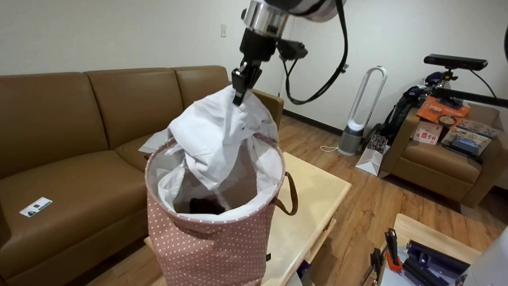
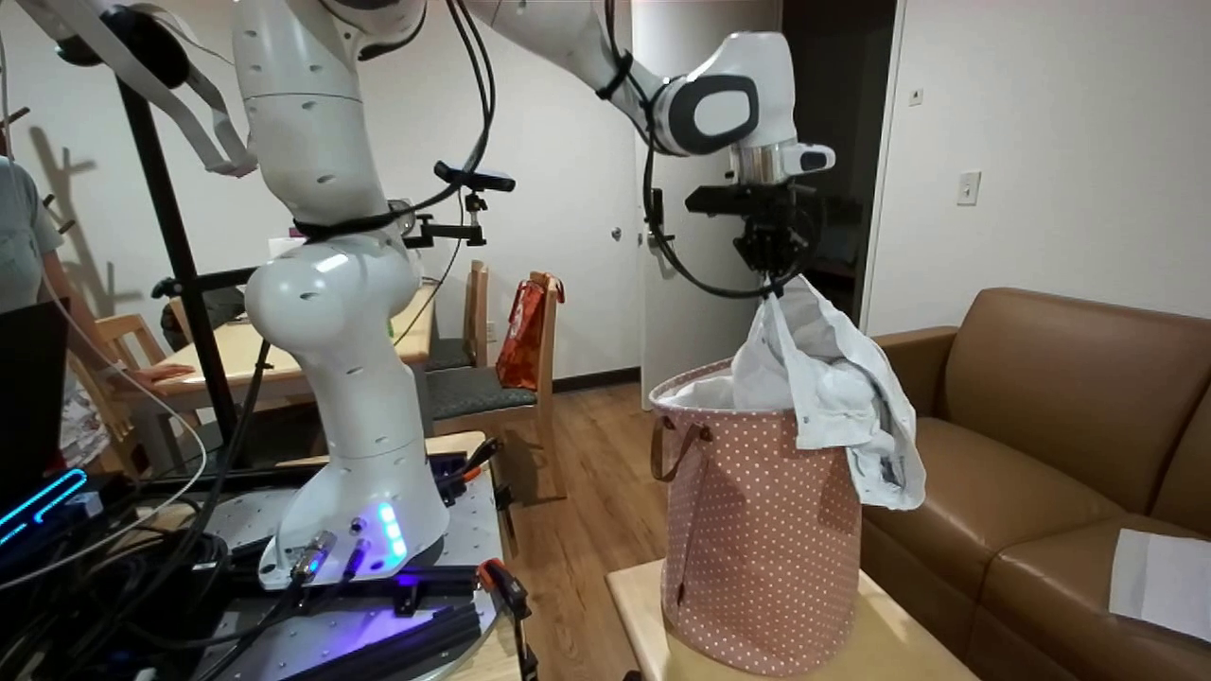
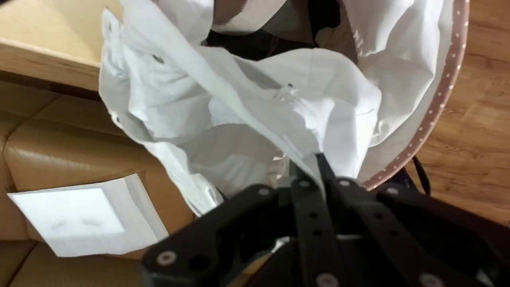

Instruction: Put the white pair of shorts in the laundry bag

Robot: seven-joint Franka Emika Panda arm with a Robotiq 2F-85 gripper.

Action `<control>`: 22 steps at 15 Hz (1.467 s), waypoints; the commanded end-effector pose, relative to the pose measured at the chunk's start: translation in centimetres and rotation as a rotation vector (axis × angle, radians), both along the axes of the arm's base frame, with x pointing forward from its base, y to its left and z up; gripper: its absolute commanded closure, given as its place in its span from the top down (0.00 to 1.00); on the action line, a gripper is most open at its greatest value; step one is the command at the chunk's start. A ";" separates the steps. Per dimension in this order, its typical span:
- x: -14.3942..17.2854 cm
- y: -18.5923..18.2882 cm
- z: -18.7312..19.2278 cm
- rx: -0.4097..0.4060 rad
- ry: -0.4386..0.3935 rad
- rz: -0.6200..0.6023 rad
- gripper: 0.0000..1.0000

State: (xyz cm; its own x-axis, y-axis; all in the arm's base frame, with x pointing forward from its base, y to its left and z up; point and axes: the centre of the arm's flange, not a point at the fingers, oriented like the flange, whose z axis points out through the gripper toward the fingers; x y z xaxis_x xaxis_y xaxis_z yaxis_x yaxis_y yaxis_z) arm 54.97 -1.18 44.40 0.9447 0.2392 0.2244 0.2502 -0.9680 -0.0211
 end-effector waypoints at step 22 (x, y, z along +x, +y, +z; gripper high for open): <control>-2.5 -1.4 32.8 -0.021 -0.252 0.171 0.01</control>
